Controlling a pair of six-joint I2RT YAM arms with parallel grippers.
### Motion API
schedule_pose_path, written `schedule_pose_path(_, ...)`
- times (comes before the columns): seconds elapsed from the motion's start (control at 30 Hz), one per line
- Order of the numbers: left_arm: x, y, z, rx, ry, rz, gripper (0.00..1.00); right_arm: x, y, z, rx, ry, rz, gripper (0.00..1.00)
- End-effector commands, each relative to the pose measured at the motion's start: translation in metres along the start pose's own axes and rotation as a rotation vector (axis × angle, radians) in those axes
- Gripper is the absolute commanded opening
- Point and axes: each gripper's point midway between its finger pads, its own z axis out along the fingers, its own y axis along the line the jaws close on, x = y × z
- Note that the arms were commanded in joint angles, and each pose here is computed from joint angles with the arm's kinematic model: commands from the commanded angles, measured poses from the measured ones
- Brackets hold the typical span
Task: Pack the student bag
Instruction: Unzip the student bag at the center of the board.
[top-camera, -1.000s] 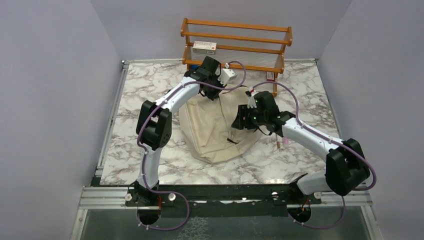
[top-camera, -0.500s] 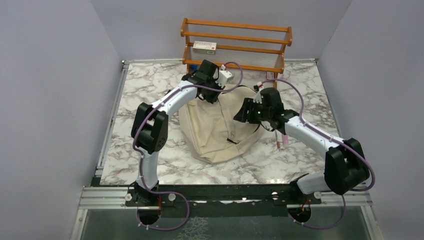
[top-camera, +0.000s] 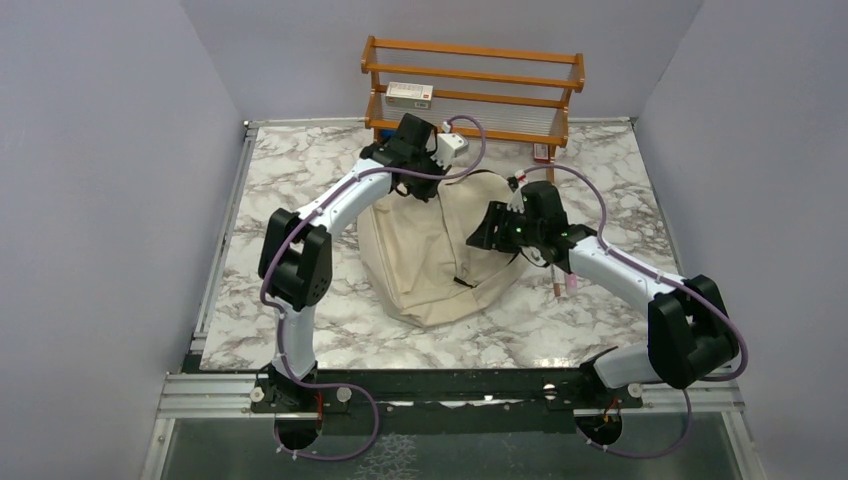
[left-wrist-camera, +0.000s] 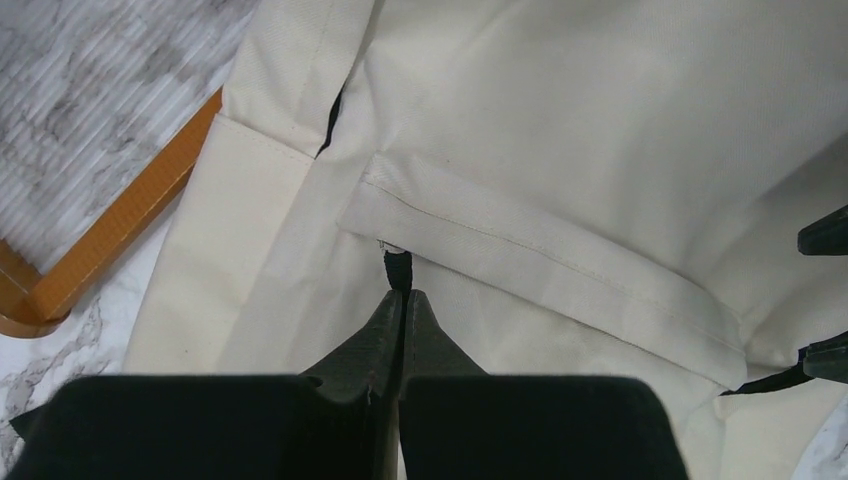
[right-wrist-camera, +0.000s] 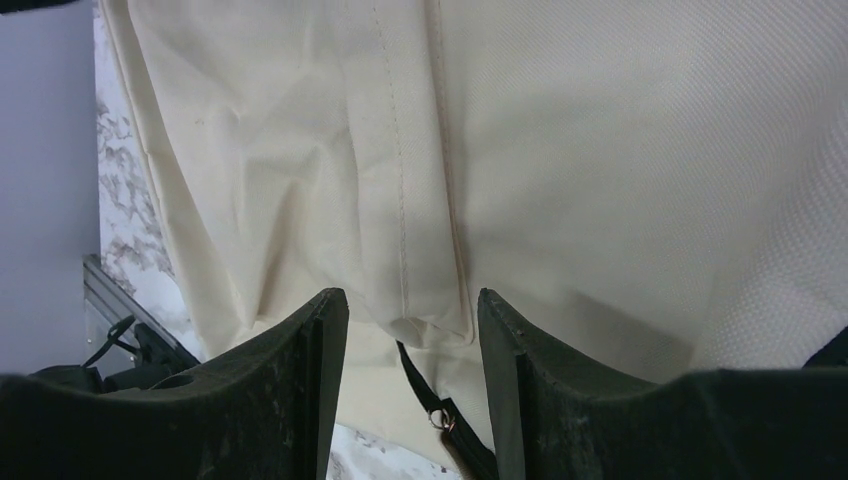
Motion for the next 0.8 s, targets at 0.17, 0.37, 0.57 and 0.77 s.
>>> schedule_pose_path(0.17,0.031,-0.033,-0.011,0.068,0.016,-0.069,0.00,-0.011,0.008,0.004,-0.065,-0.024,0.018,0.55)
schedule_pose_path(0.37,0.041,-0.055,-0.014,0.101,-0.009,-0.113,0.00,-0.008,0.008,0.013,-0.079,0.005,0.042,0.55)
schedule_pose_path(0.57,0.046,-0.064,-0.012,0.098,-0.024,-0.146,0.00,-0.026,0.014,0.023,-0.104,-0.024,0.023,0.57)
schedule_pose_path(0.77,0.045,-0.055,-0.014,0.036,-0.041,-0.156,0.00,-0.056,0.023,0.043,-0.130,-0.052,0.019,0.62)
